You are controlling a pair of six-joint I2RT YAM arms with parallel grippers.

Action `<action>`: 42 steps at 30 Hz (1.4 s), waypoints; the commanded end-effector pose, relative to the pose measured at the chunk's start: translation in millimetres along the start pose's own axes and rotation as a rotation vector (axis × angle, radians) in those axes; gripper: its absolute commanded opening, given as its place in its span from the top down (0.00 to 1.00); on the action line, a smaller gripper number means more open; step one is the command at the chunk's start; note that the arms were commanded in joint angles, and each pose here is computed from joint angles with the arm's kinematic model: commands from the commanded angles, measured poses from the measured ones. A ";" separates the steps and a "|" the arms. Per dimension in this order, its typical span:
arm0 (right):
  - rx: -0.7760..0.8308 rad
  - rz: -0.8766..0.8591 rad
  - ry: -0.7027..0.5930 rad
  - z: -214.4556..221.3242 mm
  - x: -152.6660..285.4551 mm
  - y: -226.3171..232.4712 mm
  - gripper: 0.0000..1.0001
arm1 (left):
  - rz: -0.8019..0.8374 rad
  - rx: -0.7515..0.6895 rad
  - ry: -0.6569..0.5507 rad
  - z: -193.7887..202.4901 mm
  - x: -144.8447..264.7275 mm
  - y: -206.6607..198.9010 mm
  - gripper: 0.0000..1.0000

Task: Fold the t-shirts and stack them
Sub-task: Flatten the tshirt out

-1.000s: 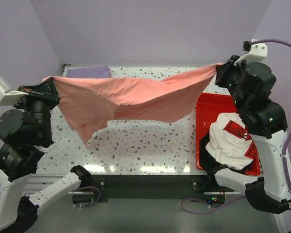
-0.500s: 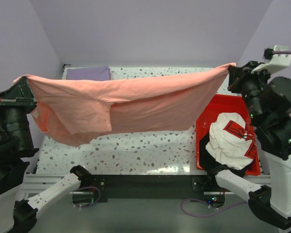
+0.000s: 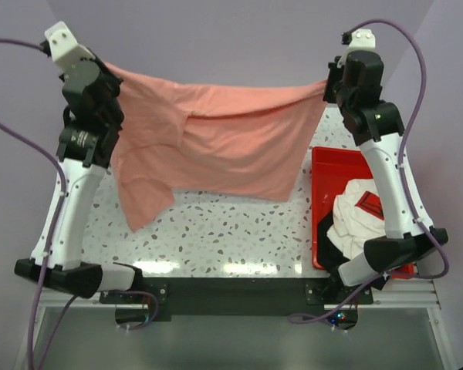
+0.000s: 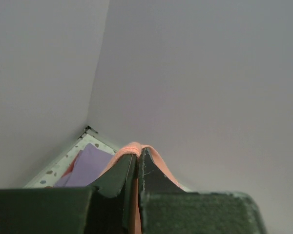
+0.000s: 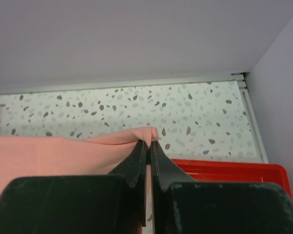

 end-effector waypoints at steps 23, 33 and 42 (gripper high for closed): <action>-0.008 -0.059 0.332 158.1 13.5 -5.1 1.00 | -0.245 -0.089 0.408 126.7 24.5 137.4 1.00; 0.012 -0.241 0.542 238.2 -56.6 44.8 1.00 | -0.348 -0.172 0.780 281.6 -6.7 197.0 1.00; 0.034 -0.234 0.608 263.4 -84.3 52.6 1.00 | -0.341 -0.115 0.915 325.9 -8.8 199.2 0.00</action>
Point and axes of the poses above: each gripper's point midway between its finger pads, its own x axis back along the fingers, its own y axis along the line the jaws close on, z = x × y, the point moved 3 cm from there along x, back along the fingers, and after that the axes turned 9 degrees about x, right-handed, at the moved point
